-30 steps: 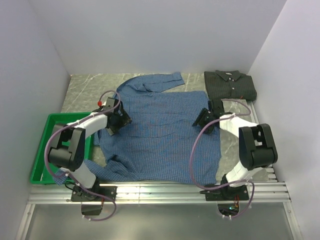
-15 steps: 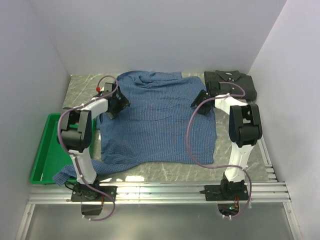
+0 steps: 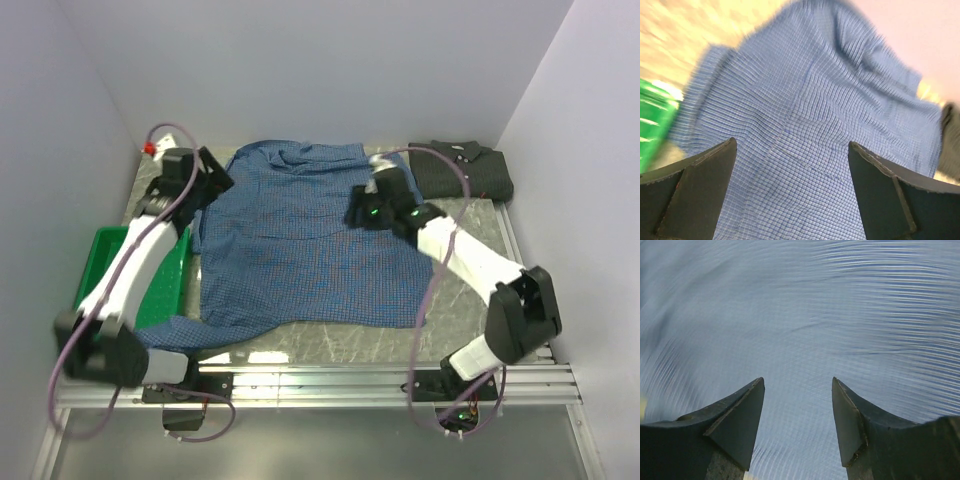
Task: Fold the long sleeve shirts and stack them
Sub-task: Flatten the shirt out
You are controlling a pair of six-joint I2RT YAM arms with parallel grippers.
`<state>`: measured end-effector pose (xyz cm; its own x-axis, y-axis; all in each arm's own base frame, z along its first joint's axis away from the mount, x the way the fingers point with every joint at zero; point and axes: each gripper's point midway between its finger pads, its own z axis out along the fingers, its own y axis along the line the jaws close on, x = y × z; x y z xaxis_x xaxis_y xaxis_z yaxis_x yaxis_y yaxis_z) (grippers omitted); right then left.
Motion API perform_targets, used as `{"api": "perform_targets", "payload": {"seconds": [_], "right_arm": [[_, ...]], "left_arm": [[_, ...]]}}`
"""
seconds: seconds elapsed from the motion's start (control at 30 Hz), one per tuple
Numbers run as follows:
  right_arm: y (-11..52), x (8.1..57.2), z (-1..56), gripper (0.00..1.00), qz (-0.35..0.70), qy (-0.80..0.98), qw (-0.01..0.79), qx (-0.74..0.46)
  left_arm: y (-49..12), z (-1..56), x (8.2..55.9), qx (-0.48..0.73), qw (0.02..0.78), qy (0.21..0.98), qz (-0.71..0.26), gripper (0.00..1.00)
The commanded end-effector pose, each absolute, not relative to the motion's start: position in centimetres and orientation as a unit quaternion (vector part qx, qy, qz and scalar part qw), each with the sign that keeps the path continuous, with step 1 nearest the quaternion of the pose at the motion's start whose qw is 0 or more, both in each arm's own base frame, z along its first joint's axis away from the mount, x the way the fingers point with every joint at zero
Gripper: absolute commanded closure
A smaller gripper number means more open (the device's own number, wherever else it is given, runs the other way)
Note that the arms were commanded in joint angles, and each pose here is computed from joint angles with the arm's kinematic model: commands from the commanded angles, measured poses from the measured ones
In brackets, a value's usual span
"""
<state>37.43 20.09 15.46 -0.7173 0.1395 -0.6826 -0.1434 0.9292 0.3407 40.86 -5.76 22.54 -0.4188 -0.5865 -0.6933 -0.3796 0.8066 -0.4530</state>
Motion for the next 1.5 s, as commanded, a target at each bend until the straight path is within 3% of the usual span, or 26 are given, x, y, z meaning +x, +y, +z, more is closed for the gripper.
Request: {"api": "perform_targets", "payload": {"seconds": [0.0, 0.13, 0.37, 0.63, 0.93, 1.1, 1.17, 1.27, 1.3, 1.37, 1.47], "right_arm": [[25.6, 32.6, 16.5, 0.36, 0.203, 0.884, 0.384, -0.175], [34.6, 24.1, 17.4, 0.37, 0.263, 0.819, 0.379, -0.342], [44.8, 16.4, 17.8, 0.39, 0.314, 0.731, 0.366, -0.482], [51.8, 13.5, 14.2, 0.39, 0.323, 0.699, 0.368, -0.521], [56.3, 11.4, 9.8, 0.39, 0.320, 0.691, 0.356, -0.542], [57.5, 11.2, 8.5, 0.41, 0.313, 0.683, 0.354, -0.557], [57.8, 11.3, 8.3, 0.44, 0.311, 0.683, 0.356, -0.556], [58.0, 11.3, 8.8, 0.63, 0.316, 0.679, 0.360, -0.556], [58.0, 11.3, 9.1, 0.84, 0.319, 0.678, 0.360, -0.556], [57.8, 10.9, 9.2, 1.00, 0.323, 0.677, 0.356, -0.558], [56.2, 11.0, 9.9, 1.00, 0.316, 0.683, 0.360, -0.551]], "left_arm": [[-2.3, 22.2, 36.3, -0.288, 0.459, 0.840, -0.033, 0.01], [0.3, 25.2, 32.0, -0.298, 0.532, 0.793, -0.011, 0.01], [2.2, 25.7, 28.0, -0.303, 0.600, 0.740, -0.010, 0.01], [0.4, 23.7, 27.5, -0.263, 0.595, 0.758, -0.044, 0.01], [3.0, 23.2, 27.4, -0.318, 0.581, 0.749, 0.021, 0.01], [2.7, 22.2, 28.3, -0.317, 0.559, 0.766, 0.012, 0.01], [2.7, 22.1, 28.4, -0.316, 0.557, 0.768, 0.010, 0.01], [2.8, 22.0, 28.3, -0.318, 0.555, 0.768, 0.012, 0.01], [2.8, 22.0, 28.3, -0.318, 0.555, 0.768, 0.012, 0.01], [2.7, 21.8, 28.3, -0.315, 0.554, 0.770, 0.010, 0.01], [2.6, 21.8, 28.3, -0.315, 0.553, 0.771, 0.009, 0.01]]}}
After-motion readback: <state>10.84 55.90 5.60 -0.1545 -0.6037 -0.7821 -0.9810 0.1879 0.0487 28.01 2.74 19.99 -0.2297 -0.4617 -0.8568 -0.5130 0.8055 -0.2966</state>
